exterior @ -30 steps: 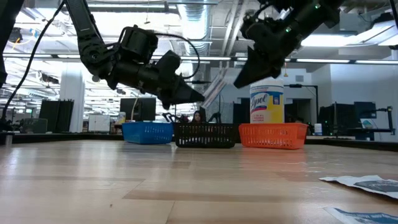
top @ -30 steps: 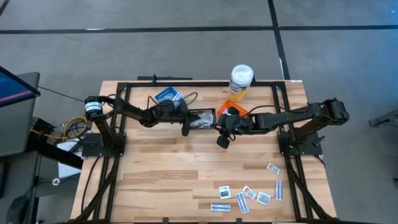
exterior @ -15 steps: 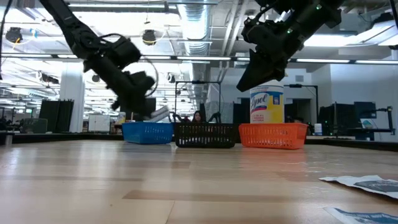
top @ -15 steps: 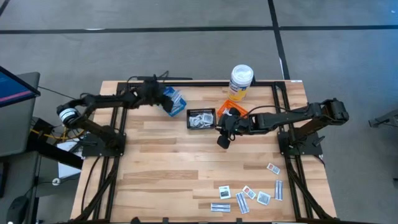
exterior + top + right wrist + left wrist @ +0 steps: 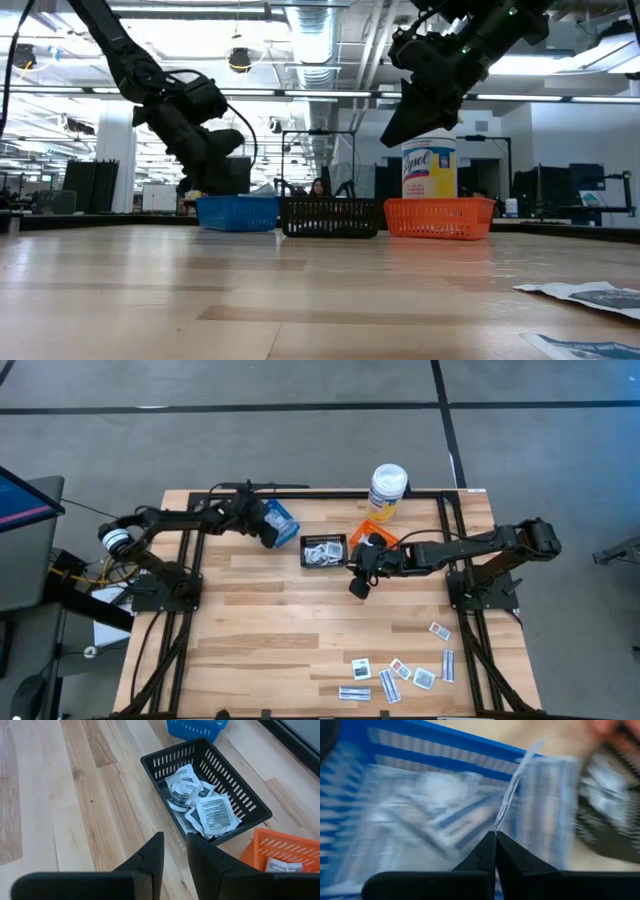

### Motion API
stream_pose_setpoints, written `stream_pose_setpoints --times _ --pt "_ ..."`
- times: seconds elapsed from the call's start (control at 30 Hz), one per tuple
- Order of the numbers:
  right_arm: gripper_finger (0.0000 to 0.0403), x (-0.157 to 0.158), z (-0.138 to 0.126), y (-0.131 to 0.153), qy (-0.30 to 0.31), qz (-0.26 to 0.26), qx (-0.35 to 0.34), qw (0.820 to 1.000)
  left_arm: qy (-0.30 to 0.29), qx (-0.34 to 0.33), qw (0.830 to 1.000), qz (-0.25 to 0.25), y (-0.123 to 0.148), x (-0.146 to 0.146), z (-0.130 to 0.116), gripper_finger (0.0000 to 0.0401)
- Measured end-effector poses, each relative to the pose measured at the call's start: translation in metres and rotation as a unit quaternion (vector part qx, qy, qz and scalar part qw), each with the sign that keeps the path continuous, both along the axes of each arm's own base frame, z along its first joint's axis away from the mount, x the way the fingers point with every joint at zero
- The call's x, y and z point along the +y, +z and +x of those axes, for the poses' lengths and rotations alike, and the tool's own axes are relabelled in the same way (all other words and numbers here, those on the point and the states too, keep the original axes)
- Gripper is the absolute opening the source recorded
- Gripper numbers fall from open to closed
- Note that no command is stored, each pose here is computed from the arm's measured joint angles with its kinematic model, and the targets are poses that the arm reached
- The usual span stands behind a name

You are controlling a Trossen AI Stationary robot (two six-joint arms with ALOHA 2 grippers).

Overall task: Pick & Place First Aid Supplies
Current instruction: Put the bandage into the blue container

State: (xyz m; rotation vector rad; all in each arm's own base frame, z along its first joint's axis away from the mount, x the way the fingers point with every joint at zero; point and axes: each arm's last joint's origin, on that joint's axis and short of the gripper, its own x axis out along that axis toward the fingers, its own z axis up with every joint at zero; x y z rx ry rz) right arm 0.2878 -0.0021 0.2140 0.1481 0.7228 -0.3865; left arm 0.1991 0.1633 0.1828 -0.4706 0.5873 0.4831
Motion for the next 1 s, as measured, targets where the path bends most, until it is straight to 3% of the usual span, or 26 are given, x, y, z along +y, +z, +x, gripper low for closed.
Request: stream_pose_setpoints --times 0.17,0.4,0.63,1.0 --pt "0.0077 0.000 0.000 0.000 0.000 0.000 0.000 1.000 0.096 0.030 0.994 0.051 0.006 0.009 -0.010 0.0007" --pt "0.0077 0.000 0.000 0.000 0.000 0.000 0.000 1.000 0.054 0.008 0.998 0.021 0.005 0.009 -0.010 0.0007" --pt "0.0077 0.000 0.000 0.000 0.000 0.000 0.000 1.000 0.107 0.034 0.992 0.050 0.005 0.014 -0.015 0.0010" --pt "0.0077 0.000 0.000 0.000 0.000 0.000 0.000 1.000 0.113 0.087 0.983 0.117 0.005 0.016 -0.017 0.0097"
